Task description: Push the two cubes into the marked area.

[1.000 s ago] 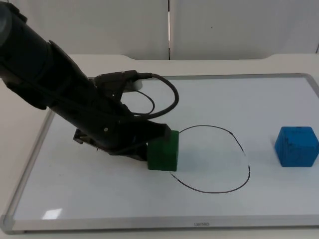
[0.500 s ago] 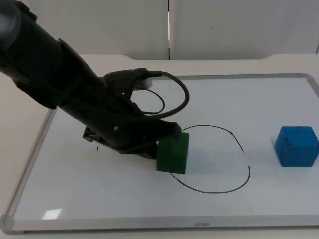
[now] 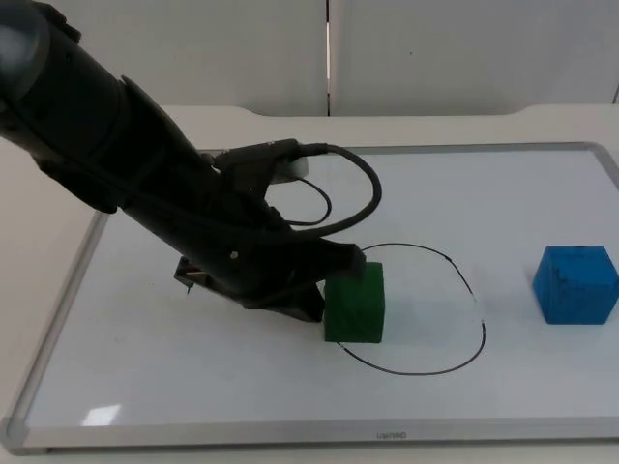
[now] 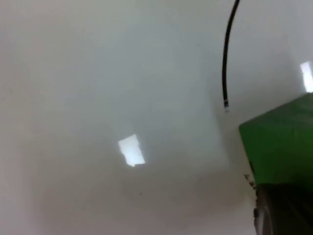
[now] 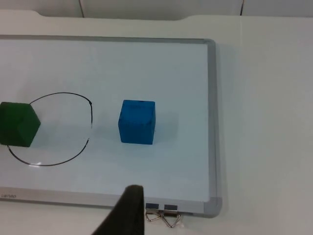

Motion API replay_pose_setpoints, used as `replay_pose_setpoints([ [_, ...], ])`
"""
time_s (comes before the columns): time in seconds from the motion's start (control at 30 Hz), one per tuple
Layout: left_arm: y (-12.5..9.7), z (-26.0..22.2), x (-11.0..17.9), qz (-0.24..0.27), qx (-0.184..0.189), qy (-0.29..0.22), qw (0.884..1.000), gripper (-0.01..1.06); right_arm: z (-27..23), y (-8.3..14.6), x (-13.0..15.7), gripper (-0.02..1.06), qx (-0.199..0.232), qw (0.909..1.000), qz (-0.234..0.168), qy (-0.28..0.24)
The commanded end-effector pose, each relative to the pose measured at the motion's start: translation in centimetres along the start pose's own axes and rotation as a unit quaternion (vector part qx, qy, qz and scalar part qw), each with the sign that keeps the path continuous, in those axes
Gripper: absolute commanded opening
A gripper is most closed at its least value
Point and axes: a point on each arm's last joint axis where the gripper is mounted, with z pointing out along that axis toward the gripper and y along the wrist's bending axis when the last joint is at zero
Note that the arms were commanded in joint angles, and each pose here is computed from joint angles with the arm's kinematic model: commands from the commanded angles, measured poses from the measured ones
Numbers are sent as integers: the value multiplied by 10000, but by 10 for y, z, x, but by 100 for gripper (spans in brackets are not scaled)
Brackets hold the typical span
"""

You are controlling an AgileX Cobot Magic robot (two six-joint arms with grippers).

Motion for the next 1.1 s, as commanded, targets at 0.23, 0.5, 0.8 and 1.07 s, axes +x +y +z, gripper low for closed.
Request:
replay_pose_setpoints([
  [0.23, -15, 3, 4, -15, 205, 93, 9997, 0, 1, 0, 1, 105, 14, 10000, 1, -17],
  [0.5, -24, 7, 5, 109, 39, -78, 9999, 0, 1, 0, 1, 105, 14, 10000, 1, -17],
  [0.8, -24, 6, -1, 168, -81, -259, 9995, 0, 1, 0, 1, 105, 14, 10000, 1, -17],
  [1.07, -20, 3, -5, 539, -173, -268, 9980, 0, 1, -1, 1, 105, -284, 9995, -153, -14],
])
